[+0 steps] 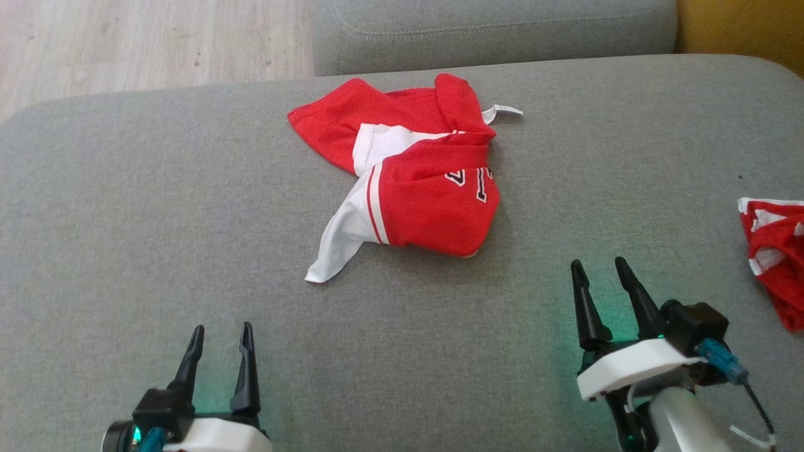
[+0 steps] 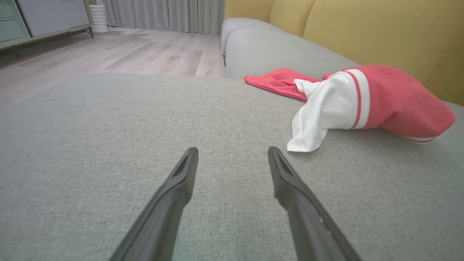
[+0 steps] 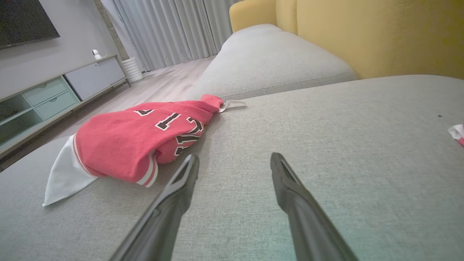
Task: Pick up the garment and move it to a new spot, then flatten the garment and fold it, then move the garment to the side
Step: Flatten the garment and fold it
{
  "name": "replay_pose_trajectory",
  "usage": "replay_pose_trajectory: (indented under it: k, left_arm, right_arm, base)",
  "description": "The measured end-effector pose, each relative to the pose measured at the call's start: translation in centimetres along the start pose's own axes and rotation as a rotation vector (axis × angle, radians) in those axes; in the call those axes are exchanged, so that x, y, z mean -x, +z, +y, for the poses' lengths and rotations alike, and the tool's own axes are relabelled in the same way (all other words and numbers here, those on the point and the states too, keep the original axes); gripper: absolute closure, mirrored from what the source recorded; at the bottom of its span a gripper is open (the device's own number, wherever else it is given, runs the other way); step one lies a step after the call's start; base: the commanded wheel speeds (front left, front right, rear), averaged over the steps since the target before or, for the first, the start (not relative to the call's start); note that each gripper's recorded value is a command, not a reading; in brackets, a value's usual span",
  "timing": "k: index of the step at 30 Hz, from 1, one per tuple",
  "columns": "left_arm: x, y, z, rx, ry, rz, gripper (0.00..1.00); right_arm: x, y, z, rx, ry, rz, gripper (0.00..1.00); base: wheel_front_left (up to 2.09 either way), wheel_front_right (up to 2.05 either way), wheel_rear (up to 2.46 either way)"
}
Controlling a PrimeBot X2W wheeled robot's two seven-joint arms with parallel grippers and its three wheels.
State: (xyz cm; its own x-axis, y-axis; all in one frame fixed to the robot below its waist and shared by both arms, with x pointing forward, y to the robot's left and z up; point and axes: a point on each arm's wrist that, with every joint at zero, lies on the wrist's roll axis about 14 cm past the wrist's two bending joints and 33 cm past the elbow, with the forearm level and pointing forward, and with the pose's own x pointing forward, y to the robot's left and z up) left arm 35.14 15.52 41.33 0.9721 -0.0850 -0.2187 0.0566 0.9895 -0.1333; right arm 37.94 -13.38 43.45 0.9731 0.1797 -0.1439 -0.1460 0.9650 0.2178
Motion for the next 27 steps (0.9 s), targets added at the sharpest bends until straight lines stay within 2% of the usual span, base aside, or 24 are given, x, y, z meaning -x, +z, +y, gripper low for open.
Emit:
replay_pose_trajectory:
  k: [3,6,13,17,22,27]
  left_arm:
    - [0.0,-0.2,0.0,-0.003,-0.003,0.005,0.00]
    - [-0.3,-0.1,-0.2,-0.002,-0.014,0.006,0.00]
    - [-0.1,-0.4,-1.2,0.034,-0.042,0.014,0.00]
    - [0.7,-1.1,-1.0,0.055,-0.026,0.034,0.00]
    - [1.3,-1.0,-0.2,0.063,0.010,0.035,0.00]
    - [2.3,-1.7,1.1,0.090,0.072,0.053,0.00]
  right_arm:
    - [-0.4,-0.4,1.2,0.005,0.040,0.012,0.00]
    - [-1.5,-0.4,4.4,0.022,0.142,0.017,0.00]
    - [-5.3,1.8,16.4,0.129,0.539,-0.009,0.00]
    - [-5.0,-0.8,21.1,0.194,0.705,0.098,0.00]
    - [-4.8,-5.8,22.7,0.276,0.789,0.277,0.00]
    - [-7.3,-7.7,22.6,0.360,0.787,0.346,0.00]
  base:
    - [0.00,0.00,0.00]
    - [0.00,0.00,0.00]
    - [0.00,0.00,0.00]
    - [0.00,0.00,0.00]
    - [0.00,0.00,0.00]
    - [0.00,0.00,0.00]
